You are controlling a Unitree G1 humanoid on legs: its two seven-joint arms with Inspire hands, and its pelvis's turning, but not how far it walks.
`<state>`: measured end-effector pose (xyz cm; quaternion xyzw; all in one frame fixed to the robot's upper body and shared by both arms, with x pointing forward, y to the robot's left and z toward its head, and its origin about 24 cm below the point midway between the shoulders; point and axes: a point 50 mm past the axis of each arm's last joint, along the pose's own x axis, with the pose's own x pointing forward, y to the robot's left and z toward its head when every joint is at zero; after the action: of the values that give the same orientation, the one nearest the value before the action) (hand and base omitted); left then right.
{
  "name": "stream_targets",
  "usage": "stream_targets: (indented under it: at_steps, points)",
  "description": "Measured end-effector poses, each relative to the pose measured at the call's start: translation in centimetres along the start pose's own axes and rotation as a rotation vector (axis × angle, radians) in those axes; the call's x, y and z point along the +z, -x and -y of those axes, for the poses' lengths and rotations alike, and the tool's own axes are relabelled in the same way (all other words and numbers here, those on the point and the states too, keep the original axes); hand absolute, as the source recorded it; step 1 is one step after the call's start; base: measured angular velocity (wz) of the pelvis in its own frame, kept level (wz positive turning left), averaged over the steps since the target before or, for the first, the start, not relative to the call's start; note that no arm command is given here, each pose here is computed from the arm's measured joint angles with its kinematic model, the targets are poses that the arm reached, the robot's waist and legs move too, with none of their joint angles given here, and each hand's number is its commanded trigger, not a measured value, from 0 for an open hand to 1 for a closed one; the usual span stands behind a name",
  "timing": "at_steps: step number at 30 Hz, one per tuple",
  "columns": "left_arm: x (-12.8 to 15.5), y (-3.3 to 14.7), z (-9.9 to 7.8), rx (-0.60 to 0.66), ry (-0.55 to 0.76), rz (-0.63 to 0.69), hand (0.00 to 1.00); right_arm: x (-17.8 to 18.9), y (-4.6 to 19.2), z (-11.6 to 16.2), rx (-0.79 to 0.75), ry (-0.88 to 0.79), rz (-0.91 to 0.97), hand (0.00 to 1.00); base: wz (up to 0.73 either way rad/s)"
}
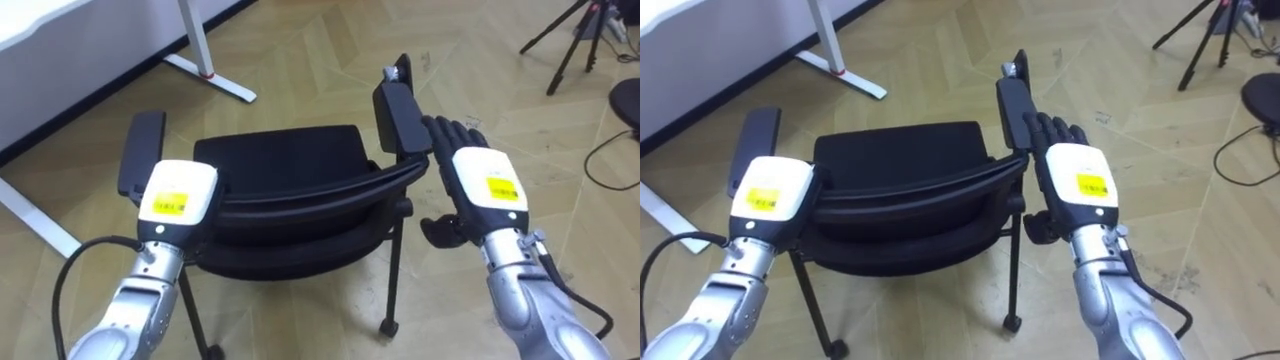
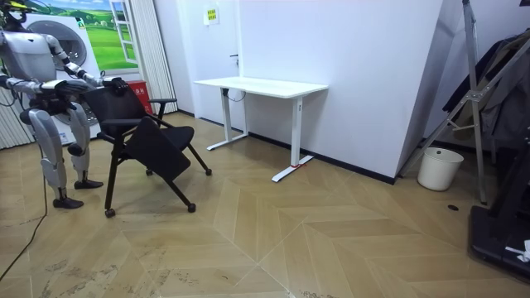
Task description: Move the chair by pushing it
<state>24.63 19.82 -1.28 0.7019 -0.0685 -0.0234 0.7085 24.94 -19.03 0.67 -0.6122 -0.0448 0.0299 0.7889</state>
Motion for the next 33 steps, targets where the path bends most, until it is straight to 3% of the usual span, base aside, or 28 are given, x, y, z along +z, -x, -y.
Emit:
stream_targets:
  at_steps: [18, 33]
  points:
    - [0.9, -1.0, -0.3, 0.014, -0.01, 0.062, 1.0, 3.1, -1.8, 1.7, -0.053, 0.064, 0.185, 0.0, 0.03]
    - [0.8, -1.1, -0.5, 0.008, -0.02, 0.078, 1.0, 4.6, -1.8, 1.7, -0.024, 0.058, 0.255, 0.0, 0.0]
